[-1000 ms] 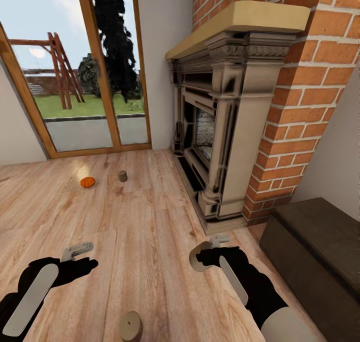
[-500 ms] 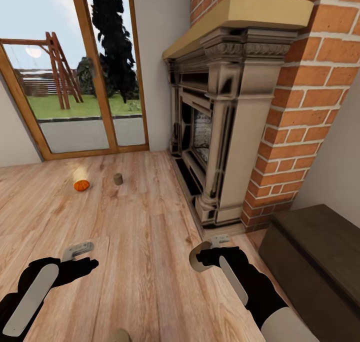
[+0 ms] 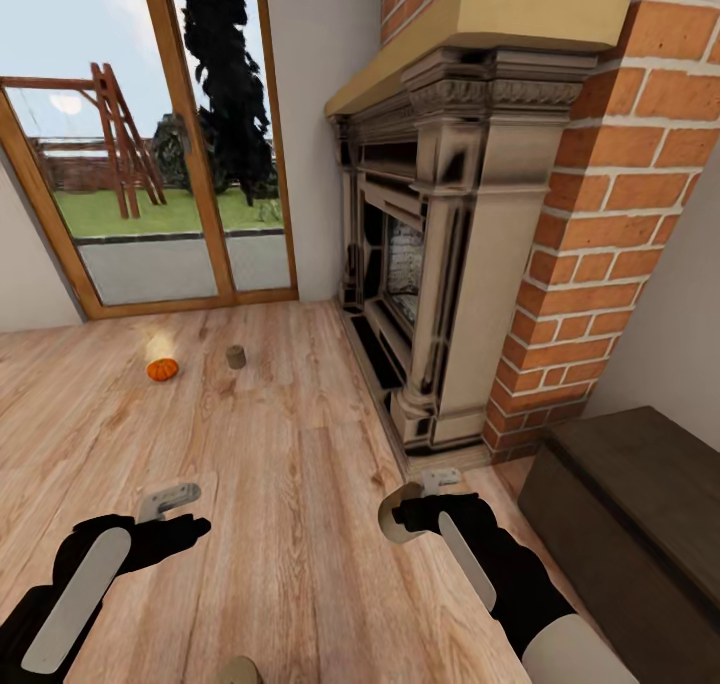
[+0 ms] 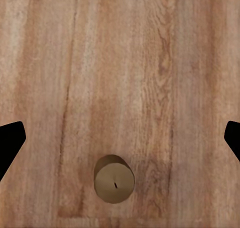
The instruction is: Place each of the two pumpkins and all three candles from the living room inside a cabinet in the living room (use any cabinet), then make sure every cabinet is closed, and position the cauldron so it is next to a table in the living room.
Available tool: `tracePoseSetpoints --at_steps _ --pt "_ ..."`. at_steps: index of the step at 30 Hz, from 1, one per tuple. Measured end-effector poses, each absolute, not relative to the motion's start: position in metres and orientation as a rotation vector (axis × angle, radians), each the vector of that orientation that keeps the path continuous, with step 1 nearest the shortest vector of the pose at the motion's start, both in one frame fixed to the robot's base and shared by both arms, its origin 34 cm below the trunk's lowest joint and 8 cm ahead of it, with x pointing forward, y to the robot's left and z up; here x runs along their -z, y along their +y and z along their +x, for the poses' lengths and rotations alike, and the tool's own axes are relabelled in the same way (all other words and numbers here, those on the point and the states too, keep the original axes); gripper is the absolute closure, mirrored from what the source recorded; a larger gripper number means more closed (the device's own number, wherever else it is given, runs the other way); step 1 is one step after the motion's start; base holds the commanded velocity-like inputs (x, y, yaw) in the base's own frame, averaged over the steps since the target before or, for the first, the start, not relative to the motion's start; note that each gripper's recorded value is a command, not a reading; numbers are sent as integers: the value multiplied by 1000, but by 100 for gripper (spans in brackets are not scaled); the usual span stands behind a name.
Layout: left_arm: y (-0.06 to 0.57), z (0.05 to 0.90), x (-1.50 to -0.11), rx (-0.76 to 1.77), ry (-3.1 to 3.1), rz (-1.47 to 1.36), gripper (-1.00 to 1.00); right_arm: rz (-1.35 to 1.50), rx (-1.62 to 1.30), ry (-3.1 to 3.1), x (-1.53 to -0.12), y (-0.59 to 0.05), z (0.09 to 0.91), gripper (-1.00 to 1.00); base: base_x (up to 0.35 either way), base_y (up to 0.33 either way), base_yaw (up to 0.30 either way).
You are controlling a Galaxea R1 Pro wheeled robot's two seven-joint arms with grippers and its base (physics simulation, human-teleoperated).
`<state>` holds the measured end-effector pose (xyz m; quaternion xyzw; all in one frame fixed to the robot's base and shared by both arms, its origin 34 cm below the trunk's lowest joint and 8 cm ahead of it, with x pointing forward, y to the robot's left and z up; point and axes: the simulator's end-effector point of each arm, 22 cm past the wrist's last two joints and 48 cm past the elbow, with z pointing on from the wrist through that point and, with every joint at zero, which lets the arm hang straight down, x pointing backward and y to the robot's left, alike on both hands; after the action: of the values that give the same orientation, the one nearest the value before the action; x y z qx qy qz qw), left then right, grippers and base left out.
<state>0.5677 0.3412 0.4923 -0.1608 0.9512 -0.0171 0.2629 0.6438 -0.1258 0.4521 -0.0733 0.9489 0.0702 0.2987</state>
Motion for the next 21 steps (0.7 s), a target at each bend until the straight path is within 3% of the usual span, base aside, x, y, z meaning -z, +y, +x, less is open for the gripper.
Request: tracePoseSetpoints --at_steps 13,21 --pt "344 554 -450 33 2605 -450 -100 -207 -260 2294 -517 -105 670 100 0 0 0" --pt "377 513 -352 -64 2676 -678 -100 -213 -265 2282 -505 -103 665 100 0 0 0"
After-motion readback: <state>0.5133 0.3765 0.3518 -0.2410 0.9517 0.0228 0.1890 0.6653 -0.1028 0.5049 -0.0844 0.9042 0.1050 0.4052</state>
